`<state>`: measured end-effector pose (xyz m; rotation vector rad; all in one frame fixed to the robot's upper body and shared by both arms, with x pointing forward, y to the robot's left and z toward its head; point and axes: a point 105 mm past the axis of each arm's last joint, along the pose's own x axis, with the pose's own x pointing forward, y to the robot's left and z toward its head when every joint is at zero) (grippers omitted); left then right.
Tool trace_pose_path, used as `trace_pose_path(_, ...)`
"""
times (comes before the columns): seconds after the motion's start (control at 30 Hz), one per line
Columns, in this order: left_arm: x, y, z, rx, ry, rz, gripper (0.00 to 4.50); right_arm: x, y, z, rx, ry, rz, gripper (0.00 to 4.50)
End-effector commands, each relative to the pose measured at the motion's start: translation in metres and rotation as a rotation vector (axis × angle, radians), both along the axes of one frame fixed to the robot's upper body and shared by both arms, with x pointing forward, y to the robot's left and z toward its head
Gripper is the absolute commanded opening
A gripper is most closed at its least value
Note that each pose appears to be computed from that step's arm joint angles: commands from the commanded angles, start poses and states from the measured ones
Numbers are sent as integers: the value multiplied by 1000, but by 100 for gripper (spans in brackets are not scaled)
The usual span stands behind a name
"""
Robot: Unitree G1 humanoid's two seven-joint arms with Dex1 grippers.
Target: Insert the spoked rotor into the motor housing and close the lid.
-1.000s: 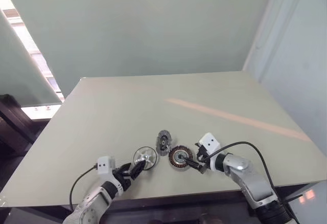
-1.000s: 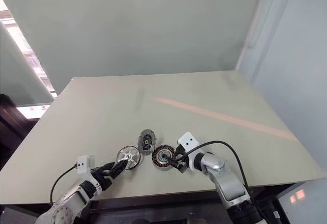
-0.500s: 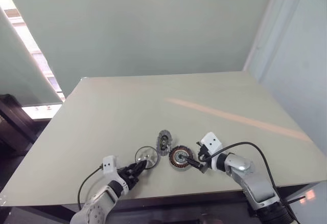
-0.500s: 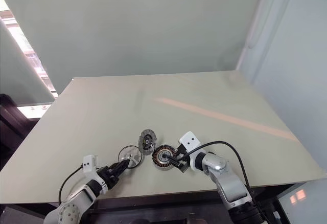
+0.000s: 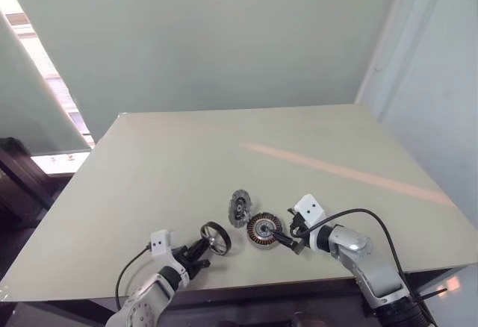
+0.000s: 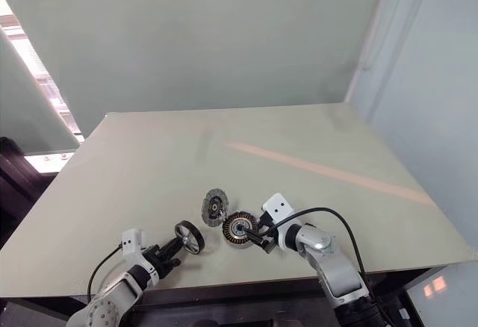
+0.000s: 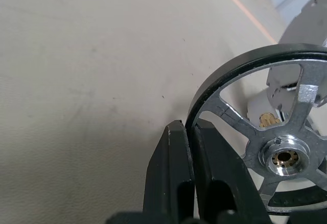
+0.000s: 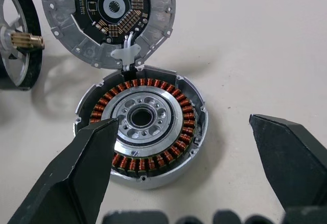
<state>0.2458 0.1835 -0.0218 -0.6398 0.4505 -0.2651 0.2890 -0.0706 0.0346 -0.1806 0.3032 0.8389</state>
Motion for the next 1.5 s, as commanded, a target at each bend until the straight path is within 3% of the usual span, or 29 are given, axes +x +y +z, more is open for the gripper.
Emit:
trace_pose_path(0.03, 6, 6, 18, -20, -67, 24, 1, 3, 2, 17, 23, -64, 7, 450)
trace_pose_path(0.23, 3, 14, 27, -16, -128, 39, 1, 1, 4, 15, 14, -61, 18, 450)
trace_pose_path(0.43, -3, 19, 23, -35, -68, 58, 1, 1, 6, 15, 17, -65, 30, 450)
trace_pose_path(0.53, -5, 21, 23, -33, -58, 66, 63, 1, 7, 15, 17, -68, 34, 450)
trace_pose_path(0.9, -2, 30, 26, 6, -93, 124, 448, 1, 9, 15, 19, -69, 43, 450)
trace_pose_path(1.5, 10, -15, 21, -279, 5, 50, 448, -5, 7, 13, 14, -63, 34, 450)
